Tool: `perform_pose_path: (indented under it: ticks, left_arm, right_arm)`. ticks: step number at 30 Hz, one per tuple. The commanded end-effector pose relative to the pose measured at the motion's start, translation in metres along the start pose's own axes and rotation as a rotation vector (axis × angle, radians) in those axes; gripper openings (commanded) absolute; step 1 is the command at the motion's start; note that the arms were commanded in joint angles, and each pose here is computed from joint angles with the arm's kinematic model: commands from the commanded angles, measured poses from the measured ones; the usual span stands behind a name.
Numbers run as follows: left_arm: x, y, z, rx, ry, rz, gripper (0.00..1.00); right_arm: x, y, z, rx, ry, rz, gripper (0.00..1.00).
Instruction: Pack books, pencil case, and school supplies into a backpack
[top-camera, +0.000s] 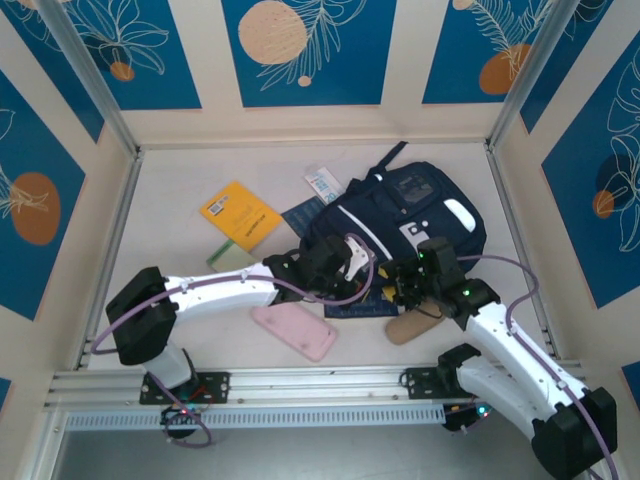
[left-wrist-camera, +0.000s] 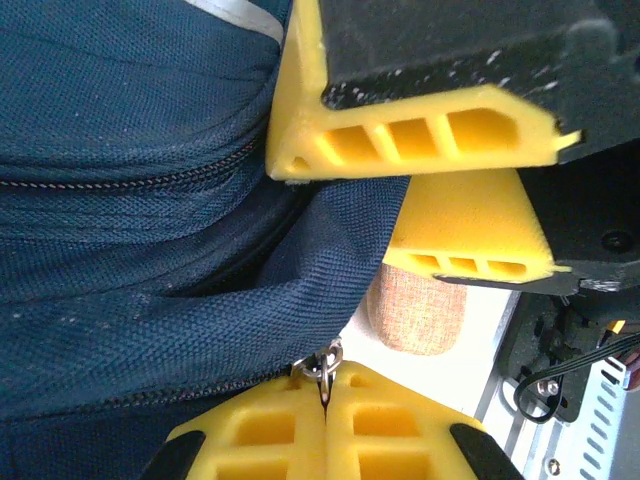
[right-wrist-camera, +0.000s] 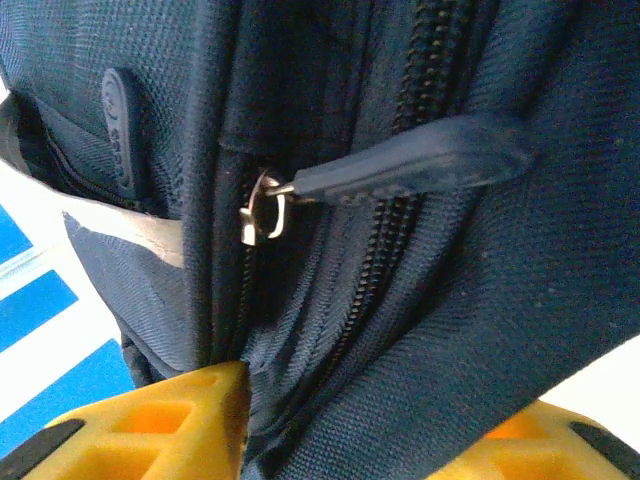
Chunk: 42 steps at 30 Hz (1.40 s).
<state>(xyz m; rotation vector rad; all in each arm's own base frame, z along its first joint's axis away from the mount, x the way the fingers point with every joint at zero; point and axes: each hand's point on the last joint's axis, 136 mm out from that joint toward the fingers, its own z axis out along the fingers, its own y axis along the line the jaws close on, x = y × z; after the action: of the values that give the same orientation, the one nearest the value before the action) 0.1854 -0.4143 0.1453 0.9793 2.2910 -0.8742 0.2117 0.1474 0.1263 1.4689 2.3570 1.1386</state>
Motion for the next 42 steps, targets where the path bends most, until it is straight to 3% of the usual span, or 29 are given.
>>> perform_pose_path:
  ticks: [1, 5, 23, 42]
  left_arm:
    - [-0.030, -0.031, -0.016, 0.079, -0.091, 0.048, 0.00]
    - [-0.031, -0.024, -0.021, 0.028, -0.088, 0.085, 0.00]
    - [-0.017, 0.032, -0.037, -0.150, -0.027, 0.086, 0.00]
    - [-0.018, 0.127, -0.049, -0.278, -0.019, -0.091, 0.00]
  right_arm:
    - [-0.010, 0.001, 0.005, -0.004, -0.047, -0.022, 0.25]
    - [-0.018, -0.008, -0.001, 0.035, -0.098, -0.093, 0.00]
    - [-0.024, -0.015, -0.021, 0.088, -0.147, -0.360, 0.00]
    - [-0.017, -0.008, -0.037, 0.087, -0.123, -0.593, 0.00]
